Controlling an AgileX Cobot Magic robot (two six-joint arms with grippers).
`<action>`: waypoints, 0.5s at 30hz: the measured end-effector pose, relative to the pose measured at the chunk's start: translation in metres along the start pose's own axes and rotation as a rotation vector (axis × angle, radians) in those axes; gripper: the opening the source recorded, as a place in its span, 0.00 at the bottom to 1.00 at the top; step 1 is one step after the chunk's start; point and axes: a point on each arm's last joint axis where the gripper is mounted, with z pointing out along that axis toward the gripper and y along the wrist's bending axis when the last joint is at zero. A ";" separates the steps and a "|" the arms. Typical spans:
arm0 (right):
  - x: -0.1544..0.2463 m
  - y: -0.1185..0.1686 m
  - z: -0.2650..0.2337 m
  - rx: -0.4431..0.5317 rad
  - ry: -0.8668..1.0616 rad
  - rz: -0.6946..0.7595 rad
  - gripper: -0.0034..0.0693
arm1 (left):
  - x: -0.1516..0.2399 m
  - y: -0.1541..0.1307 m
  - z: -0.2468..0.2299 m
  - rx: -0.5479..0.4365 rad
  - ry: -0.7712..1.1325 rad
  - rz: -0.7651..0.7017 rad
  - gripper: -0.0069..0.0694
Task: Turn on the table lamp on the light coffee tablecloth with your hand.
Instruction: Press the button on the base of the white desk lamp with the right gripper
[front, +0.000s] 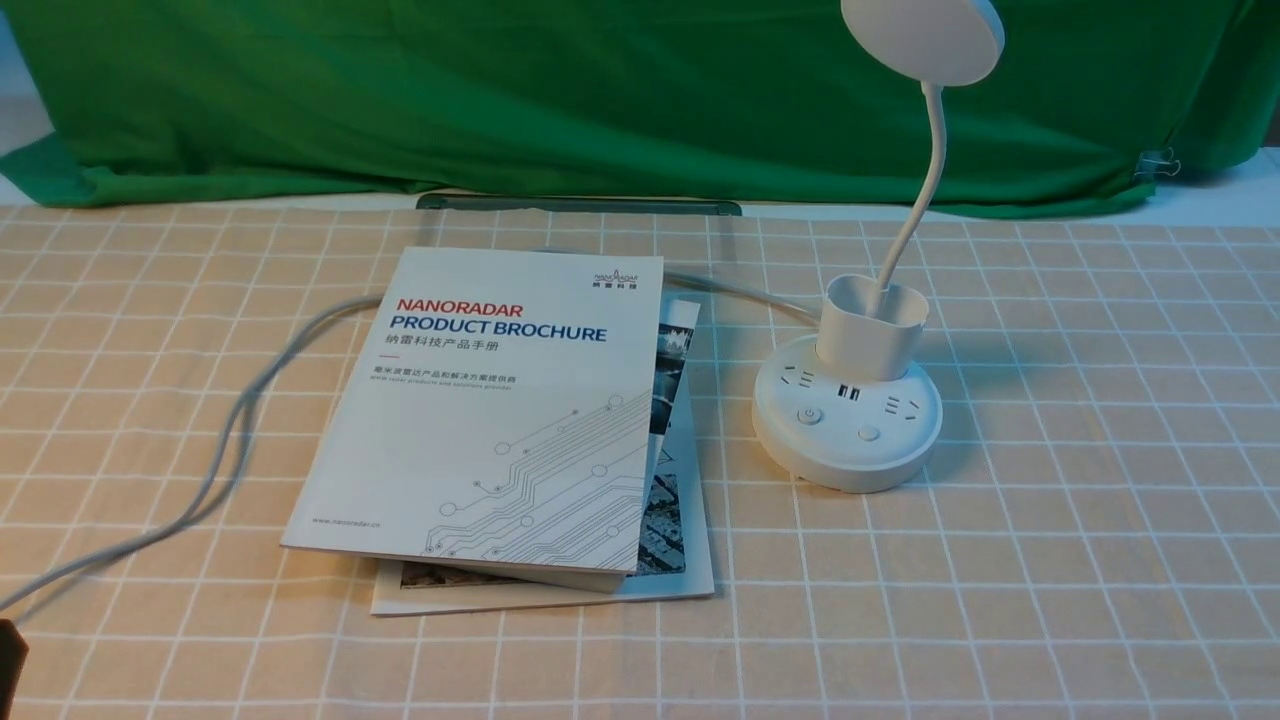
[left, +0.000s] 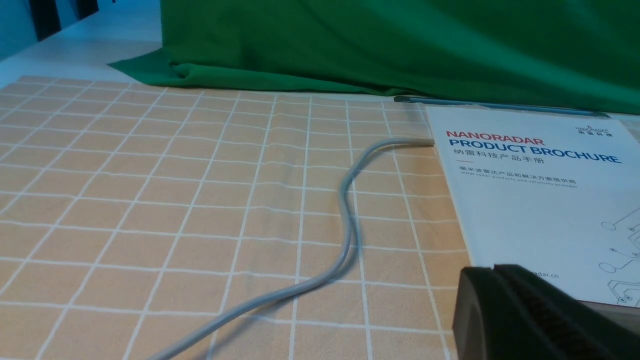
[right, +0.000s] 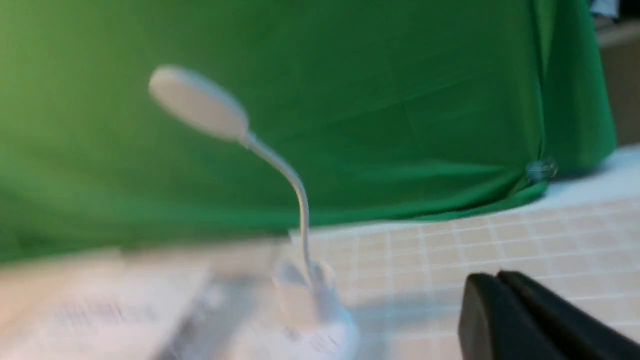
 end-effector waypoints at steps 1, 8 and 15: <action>-0.017 0.004 0.006 -0.016 0.070 -0.102 0.09 | 0.000 0.000 0.000 0.000 0.000 0.000 0.12; -0.078 0.028 0.082 -0.169 0.573 -0.476 0.08 | 0.000 0.000 0.000 0.000 0.000 0.000 0.12; -0.042 0.054 0.161 -0.282 0.833 -0.553 0.08 | 0.000 0.000 0.000 0.000 0.000 0.000 0.12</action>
